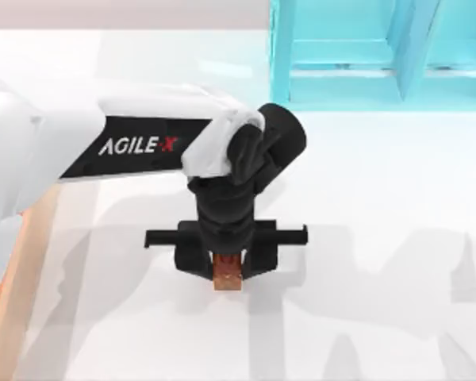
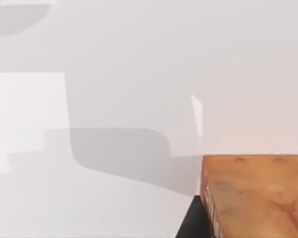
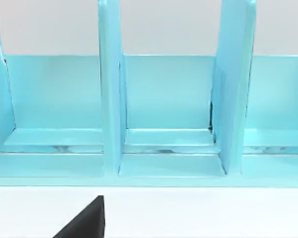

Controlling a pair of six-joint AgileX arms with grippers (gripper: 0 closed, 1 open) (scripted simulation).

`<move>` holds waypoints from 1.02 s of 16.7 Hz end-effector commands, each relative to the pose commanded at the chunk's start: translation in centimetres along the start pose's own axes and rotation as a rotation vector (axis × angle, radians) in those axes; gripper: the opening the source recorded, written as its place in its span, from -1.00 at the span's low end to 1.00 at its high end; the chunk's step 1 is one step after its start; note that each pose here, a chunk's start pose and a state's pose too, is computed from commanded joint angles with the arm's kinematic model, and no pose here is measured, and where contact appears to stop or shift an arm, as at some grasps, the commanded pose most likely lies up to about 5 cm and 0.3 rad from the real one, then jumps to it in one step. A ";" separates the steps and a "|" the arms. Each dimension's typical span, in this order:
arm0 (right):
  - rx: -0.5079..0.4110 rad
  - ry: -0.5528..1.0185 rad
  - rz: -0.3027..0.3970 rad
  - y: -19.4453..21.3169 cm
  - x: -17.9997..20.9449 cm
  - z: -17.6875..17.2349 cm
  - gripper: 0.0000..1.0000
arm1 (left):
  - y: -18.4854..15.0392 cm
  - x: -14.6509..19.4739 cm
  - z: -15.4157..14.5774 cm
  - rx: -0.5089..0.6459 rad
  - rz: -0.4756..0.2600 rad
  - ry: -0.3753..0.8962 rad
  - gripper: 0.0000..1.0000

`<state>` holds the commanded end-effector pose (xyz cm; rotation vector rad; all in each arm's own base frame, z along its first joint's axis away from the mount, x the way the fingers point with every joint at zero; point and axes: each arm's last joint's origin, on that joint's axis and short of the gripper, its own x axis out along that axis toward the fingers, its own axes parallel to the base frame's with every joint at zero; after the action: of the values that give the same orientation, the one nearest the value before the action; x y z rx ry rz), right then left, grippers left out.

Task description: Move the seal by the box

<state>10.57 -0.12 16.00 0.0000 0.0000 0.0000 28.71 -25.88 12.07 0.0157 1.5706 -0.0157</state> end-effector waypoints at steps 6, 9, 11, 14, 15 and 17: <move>0.000 0.000 0.000 0.0 0.0 0.0 1.00 | 0.0 -1.1 0.1 -0.001 -0.002 -0.001 -1.00; 0.000 0.000 0.000 0.0 0.0 0.0 1.00 | -0.1 -3.3 0.1 -0.001 0.001 0.001 -1.00; 0.000 0.000 0.000 0.0 0.0 0.0 1.00 | 0.0 -4.7 0.0 0.000 -0.001 0.000 -1.00; 0.000 0.000 0.000 0.0 0.0 0.0 1.00 | 0.0 -5.1 0.0 0.000 -0.002 -0.001 -1.00; 0.000 0.000 0.000 0.0 0.0 0.0 1.00 | 0.0 -4.8 0.1 0.001 0.002 0.002 -1.00; 0.000 0.000 0.000 0.0 0.0 0.0 1.00 | 0.4 -5.1 0.1 0.001 0.003 0.003 -1.00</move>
<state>10.57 -0.12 16.00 0.0000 0.0000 0.0000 28.78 -25.45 17.17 0.0184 1.5734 -0.0143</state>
